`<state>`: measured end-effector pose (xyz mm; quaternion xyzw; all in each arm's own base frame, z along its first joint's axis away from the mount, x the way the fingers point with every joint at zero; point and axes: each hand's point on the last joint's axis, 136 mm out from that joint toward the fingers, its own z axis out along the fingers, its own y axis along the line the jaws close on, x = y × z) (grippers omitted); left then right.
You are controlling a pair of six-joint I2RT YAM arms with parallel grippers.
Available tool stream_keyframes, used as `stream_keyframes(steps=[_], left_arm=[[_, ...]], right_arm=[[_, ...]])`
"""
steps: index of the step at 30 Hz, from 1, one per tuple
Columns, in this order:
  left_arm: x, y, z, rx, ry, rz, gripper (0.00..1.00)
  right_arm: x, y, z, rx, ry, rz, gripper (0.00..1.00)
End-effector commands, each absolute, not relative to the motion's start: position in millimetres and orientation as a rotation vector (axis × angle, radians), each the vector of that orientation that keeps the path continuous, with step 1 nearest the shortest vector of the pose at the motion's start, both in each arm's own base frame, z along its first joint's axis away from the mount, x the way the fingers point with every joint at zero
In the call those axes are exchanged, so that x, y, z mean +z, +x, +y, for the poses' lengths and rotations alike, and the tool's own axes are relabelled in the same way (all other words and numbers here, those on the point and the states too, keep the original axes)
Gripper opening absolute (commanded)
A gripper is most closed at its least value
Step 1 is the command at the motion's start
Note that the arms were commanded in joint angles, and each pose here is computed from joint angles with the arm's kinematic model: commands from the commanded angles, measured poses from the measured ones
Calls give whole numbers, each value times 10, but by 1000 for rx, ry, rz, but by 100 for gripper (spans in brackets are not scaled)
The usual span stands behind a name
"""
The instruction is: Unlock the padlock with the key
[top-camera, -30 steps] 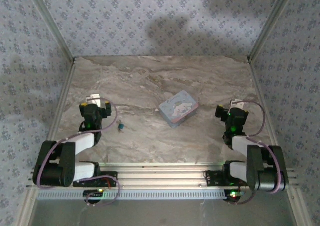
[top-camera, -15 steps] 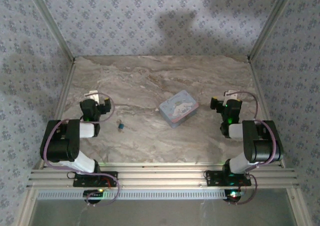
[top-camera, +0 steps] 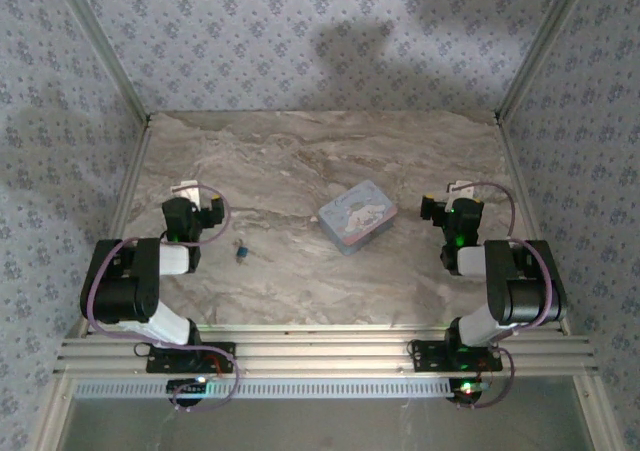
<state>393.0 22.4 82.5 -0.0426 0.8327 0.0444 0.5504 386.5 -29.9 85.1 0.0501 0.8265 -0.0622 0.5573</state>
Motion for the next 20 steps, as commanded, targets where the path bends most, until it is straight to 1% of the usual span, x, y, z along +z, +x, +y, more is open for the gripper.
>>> stream_keyframes(steps=[1, 12, 14, 20], left_arm=[[900, 3971, 183, 74, -95, 1954, 98], [900, 3970, 185, 75, -95, 1954, 98], [898, 3970, 182, 75, -94, 1955, 98], [899, 3970, 188, 76, -96, 1955, 98]], right_arm=[[865, 3877, -319, -168, 115, 1948, 100], [858, 3878, -308, -169, 108, 1951, 100], [846, 3905, -228, -134, 61, 1963, 100], [851, 3897, -239, -114, 64, 1962, 100]])
